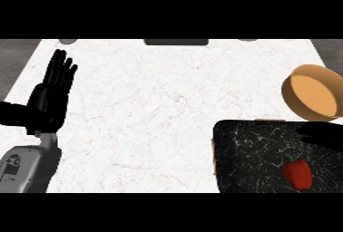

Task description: Pick the bell pepper from the tray and place it in the pot

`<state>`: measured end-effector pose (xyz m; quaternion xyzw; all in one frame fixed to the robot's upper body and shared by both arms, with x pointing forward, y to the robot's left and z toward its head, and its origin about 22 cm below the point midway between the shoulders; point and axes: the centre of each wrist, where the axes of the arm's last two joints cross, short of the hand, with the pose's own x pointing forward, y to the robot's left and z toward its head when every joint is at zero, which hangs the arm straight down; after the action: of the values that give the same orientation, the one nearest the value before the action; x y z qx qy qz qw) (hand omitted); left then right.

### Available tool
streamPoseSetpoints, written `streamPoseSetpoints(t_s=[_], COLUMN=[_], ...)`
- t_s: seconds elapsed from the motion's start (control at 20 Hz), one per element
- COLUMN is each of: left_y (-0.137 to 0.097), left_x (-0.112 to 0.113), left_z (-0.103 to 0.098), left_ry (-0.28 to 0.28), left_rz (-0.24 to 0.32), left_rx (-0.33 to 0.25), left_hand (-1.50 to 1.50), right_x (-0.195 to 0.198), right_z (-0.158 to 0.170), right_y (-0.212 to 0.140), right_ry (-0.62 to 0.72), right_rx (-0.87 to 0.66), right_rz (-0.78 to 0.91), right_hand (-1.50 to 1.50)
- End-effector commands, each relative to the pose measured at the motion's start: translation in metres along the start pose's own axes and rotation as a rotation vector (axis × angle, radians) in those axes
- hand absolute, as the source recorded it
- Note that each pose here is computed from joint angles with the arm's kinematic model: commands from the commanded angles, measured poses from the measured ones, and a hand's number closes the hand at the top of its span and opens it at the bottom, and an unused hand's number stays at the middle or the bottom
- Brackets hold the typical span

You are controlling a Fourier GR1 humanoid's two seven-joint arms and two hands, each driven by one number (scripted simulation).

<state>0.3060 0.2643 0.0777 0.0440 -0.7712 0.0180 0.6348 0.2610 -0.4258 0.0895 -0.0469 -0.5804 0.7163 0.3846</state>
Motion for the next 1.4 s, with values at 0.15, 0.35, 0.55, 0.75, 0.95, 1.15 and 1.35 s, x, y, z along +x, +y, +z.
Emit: streamPoseSetpoints(t_s=[0.15,0.35,0.55,0.75,0.95,1.15,1.35], left_y=[0.012,0.012,0.019,0.006,0.018,0.006,-0.004], left_x=[0.014,-0.003,-0.002,-0.004,-0.004,0.009,0.000], left_z=[-0.010,0.001,-0.008,0.000,0.014,-0.004,-0.009], left_ry=[-0.005,0.004,0.010,0.021,0.006,0.008,0.000], left_rz=[-0.003,-0.002,0.025,0.007,-0.001,0.000,-0.007], left_rx=[0.020,0.001,0.020,0.010,0.019,0.000,0.003], left_hand=[0.00,0.00,0.00,0.00,0.00,0.00,0.00], right_x=[-0.008,-0.006,0.008,-0.016,0.003,-0.016,0.003], right_z=[-0.006,-0.015,-0.032,-0.026,-0.053,-0.062,-0.067], right_y=[0.023,0.033,0.038,0.044,0.079,0.062,0.083], right_ry=[-0.123,-0.144,-0.102,-0.024,-0.044,-0.051,-0.088], right_rx=[0.035,-0.020,0.007,0.012,0.006,0.031,0.028], right_rz=[-0.041,-0.023,0.001,0.036,0.009,0.009,0.006], right_hand=[-1.50,-1.50,-1.50,-1.50,-1.50,-1.50,-1.50])
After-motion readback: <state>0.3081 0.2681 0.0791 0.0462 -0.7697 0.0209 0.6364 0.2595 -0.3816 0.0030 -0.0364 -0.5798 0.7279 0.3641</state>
